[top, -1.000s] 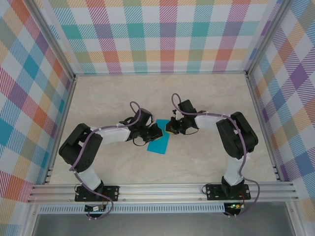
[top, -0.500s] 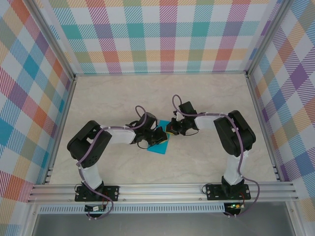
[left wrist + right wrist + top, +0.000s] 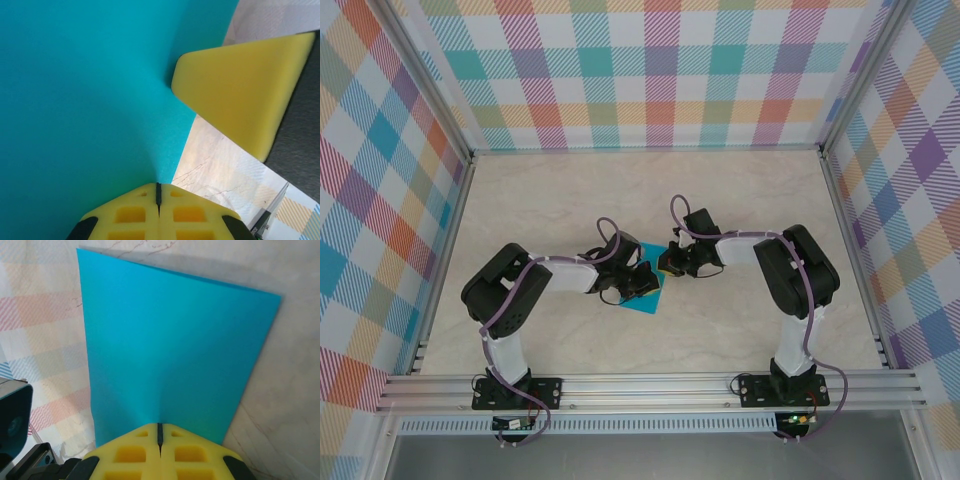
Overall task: Fold a paper plane with a square sheet of paper (pick it up from the middle)
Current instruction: First fold in half a square sheet of paper at the center of the table.
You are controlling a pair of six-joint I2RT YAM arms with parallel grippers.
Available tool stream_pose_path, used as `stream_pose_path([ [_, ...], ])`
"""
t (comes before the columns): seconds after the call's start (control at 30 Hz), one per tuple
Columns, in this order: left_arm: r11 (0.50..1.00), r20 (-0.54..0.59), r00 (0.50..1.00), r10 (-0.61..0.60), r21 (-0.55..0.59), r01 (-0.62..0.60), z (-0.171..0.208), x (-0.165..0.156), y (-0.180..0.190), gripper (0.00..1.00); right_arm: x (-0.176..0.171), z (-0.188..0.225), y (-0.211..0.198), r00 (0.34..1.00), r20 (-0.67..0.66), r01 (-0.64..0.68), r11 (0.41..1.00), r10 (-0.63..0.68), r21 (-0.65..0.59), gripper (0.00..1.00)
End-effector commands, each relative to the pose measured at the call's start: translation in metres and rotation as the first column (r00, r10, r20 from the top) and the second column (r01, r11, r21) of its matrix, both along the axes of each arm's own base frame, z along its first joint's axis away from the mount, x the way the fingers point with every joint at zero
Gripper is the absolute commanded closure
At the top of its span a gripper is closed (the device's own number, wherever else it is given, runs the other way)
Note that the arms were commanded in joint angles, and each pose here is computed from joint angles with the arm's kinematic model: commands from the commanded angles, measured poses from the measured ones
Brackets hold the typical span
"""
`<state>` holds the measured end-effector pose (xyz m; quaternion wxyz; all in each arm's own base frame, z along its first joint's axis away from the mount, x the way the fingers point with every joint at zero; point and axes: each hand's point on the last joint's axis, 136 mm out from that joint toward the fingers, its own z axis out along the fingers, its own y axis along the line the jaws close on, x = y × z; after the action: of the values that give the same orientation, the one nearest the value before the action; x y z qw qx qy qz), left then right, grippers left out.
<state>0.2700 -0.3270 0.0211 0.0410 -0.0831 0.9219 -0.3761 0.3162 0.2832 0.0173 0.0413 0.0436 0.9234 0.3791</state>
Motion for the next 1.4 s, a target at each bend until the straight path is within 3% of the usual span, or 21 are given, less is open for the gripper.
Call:
stream_pose_path([
  [0.0, 0.998, -0.017, 1.000, -0.015, 0.062, 0.016, -0.013, -0.005, 0.005, 0.97, -0.002, 0.000, -0.002, 1.000, 0.011, -0.006, 1.000, 0.006, 0.001, 1.00],
  [0.17, 0.997, -0.011, 1.000, -0.021, 0.074, 0.021, -0.012, -0.005, 0.006, 0.97, -0.005, 0.021, 0.003, 0.996, 0.068, -0.062, 0.997, 0.059, 0.051, 1.00],
  [0.47, 0.995, -0.022, 0.999, -0.029, 0.093, 0.030, -0.015, -0.006, 0.008, 0.98, -0.013, 0.000, -0.006, 0.998, 0.019, -0.060, 0.998, 0.060, -0.004, 1.00],
  [0.77, 0.988, -0.077, 0.996, -0.045, 0.143, 0.055, -0.026, -0.022, 0.021, 1.00, 0.028, -0.002, -0.038, 0.998, 0.037, 0.060, 0.998, -0.059, -0.028, 1.00],
  [1.13, 0.979, -0.098, 0.991, -0.088, 0.176, 0.104, -0.030, -0.027, 0.024, 1.00, 0.067, 0.014, -0.054, 0.991, 0.084, 0.106, 0.994, -0.102, -0.040, 1.00],
  [1.37, 0.978, -0.091, 0.992, -0.084, 0.182, 0.099, -0.031, -0.023, 0.022, 1.00, 0.028, 0.033, -0.024, 0.995, 0.097, -0.008, 0.998, 0.003, 0.058, 1.00],
])
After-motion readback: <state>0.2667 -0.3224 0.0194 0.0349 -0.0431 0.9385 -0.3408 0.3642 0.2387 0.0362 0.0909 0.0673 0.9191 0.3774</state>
